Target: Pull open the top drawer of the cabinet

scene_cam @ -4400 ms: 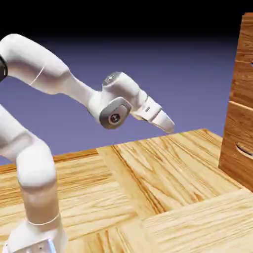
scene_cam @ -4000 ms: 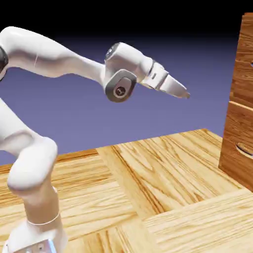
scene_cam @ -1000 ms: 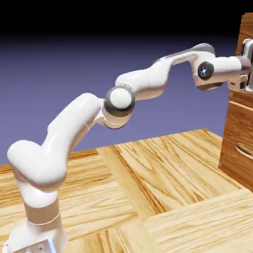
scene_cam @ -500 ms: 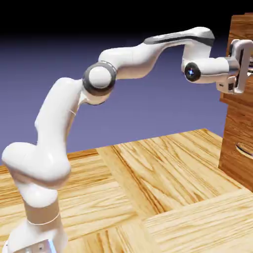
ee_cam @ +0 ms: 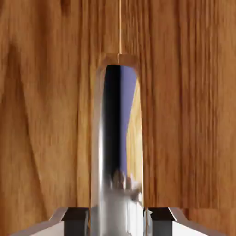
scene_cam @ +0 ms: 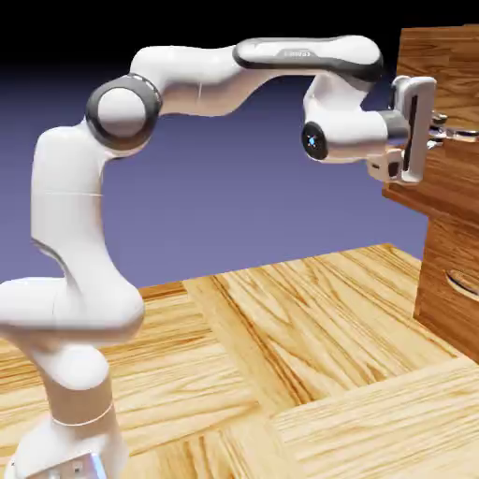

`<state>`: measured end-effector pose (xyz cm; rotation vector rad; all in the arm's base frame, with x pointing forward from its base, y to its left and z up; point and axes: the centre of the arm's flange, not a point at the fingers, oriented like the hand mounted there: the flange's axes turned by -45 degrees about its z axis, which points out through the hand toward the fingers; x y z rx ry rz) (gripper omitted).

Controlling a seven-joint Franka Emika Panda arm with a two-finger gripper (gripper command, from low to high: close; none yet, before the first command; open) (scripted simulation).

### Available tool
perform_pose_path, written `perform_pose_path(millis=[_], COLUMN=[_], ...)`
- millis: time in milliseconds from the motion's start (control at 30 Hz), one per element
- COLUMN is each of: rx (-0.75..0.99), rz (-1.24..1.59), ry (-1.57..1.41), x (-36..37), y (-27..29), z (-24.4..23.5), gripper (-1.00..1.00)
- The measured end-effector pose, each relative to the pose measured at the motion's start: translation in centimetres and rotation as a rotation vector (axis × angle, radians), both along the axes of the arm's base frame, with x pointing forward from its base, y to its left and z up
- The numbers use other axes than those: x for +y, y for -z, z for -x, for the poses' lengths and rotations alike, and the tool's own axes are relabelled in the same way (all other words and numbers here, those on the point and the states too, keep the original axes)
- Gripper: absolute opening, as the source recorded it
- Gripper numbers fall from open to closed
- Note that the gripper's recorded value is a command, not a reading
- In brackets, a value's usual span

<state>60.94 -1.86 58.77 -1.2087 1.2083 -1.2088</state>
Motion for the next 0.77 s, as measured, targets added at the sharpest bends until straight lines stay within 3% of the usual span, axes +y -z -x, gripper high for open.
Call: perform_pose_path(millis=[700, 733, 767], rx=[0.000, 0.000, 0.001], rz=[0.000, 0.000, 0.000], ry=[0.000, 0.000, 0.000], x=[0.0, 0.0, 0.0], y=[0.0, 0.0, 0.0], z=[7.1, 7.1, 7.1], gripper=[-1.00, 1.00, 1.00])
